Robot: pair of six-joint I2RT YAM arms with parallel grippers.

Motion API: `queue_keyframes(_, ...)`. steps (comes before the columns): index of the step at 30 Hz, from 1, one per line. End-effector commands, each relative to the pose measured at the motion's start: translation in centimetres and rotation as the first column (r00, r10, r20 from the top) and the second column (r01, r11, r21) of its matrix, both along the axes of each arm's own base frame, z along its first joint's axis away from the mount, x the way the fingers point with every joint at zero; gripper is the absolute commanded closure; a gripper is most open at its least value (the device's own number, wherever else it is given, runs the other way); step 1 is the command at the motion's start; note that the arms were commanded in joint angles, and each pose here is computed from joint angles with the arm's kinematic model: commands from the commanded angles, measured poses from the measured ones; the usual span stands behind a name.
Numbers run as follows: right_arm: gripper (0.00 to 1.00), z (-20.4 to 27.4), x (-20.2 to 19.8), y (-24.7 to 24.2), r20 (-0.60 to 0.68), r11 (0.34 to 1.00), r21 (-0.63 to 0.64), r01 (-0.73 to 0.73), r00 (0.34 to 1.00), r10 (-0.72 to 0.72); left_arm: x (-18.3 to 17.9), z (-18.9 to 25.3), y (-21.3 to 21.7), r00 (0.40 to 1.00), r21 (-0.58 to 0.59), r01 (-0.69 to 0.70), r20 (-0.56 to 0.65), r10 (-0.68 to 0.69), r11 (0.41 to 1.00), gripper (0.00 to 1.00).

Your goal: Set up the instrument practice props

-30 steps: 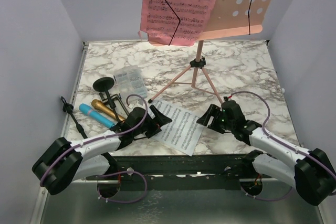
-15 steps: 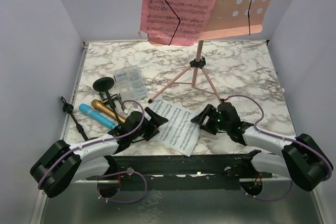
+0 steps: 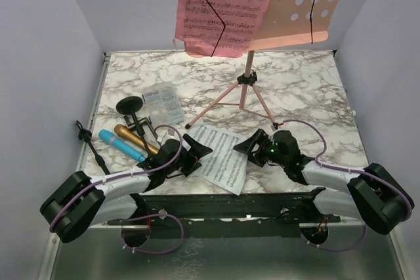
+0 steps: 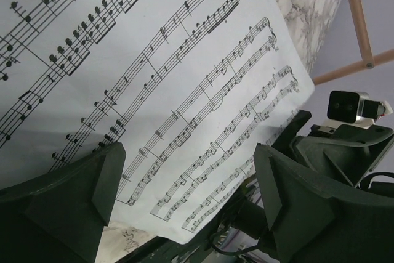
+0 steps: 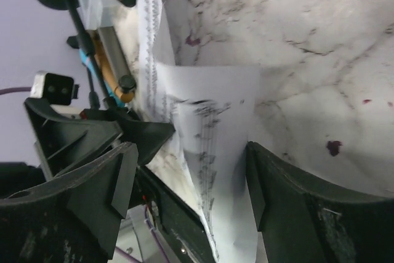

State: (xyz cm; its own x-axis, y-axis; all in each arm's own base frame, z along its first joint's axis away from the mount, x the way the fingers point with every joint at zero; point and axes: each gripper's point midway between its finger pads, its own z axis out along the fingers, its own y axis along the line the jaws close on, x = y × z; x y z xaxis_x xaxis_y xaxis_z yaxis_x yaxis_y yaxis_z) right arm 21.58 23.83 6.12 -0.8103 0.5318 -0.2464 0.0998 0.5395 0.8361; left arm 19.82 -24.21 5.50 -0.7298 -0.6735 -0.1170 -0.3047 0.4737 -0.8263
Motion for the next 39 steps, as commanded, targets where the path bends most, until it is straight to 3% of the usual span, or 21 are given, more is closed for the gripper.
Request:
queue_keyframes(1, 0.22, 3.9, -0.5, 1.7, 0.112, 0.984, 0.159, -0.078, 0.992, 0.06, -0.8, -1.1, 0.5, 0.999, 0.0, -0.019, -0.046, 0.019, 1.0, 0.06)
queue_keyframes(9, 0.23, 5.8, -1.7, 2.2, 0.161, 0.966, 0.232, -0.112, 0.984, 0.075, -0.6, -0.1, 0.4, 0.999, -0.034, -0.031, -0.023, 0.03, 0.999, 0.06)
queue_keyframes(11, 0.33, 5.2, -1.3, 1.9, 0.153, 0.976, 0.196, -0.094, 0.986, 0.064, -0.5, 0.1, 0.3, 0.999, -0.041, -0.029, -0.016, 0.029, 0.999, 0.06)
queue_keyframes(14, 0.63, 4.2, -1.1, 1.4, 0.174, 0.987, 0.136, -0.083, 0.983, 0.059, -0.4, 0.7, 0.1, 1.0, -0.06, -0.029, -0.003, 0.029, 0.998, 0.05)
queue_keyframes(18, 0.92, 3.4, -0.5, 0.7, 0.212, 0.996, 0.046, -0.075, 0.975, 0.064, -0.4, 1.8, -0.2, 0.999, -0.077, -0.005, 0.035, 0.008, 0.997, 0.05)
queue_keyframes(20, 0.99, 4.3, -0.1, 0.6, 0.271, 0.995, -0.018, -0.097, 0.958, 0.098, -0.4, 2.6, -0.4, 0.998, -0.089, 0.012, 0.065, -0.006, 0.996, 0.05)
queue_keyframes(26, 1.0, 8.7, 0.7, -0.1, 0.434, 0.921, -0.334, -0.202, 0.834, 0.341, -0.9, 8.6, -1.4, 0.952, -0.131, 0.152, 0.286, -0.11, 0.98, 0.05)
queue_keyframes(30, 1.0, 11.7, -1.3, -0.3, 0.471, 0.844, -0.433, -0.317, 0.719, 0.511, -1.9, 14.0, -1.5, 0.845, -0.101, 0.272, 0.501, -0.187, 0.957, 0.05)
queue_keyframes(32, 1.0, 13.8, -3.4, 0.3, 0.487, 0.792, -0.442, -0.422, 0.629, 0.607, -2.5, 17.1, -1.4, 0.773, -0.054, 0.317, 0.594, -0.225, 0.947, 0.04)
queue_keyframes(36, 1.0, 16.7, -6.8, 0.9, 0.475, 0.692, -0.421, -0.586, 0.508, 0.719, -4.7, 22.5, -1.4, 0.569, 0.126, 0.432, 0.73, -0.378, 0.893, 0.03)
queue_keyframes(39, 1.0, 18.7, -9.2, 1.2, 0.478, 0.612, -0.383, -0.691, 0.419, 0.772, -6.1, 25.0, -1.3, 0.442, 0.283, 0.491, 0.734, -0.515, 0.824, 0.03)
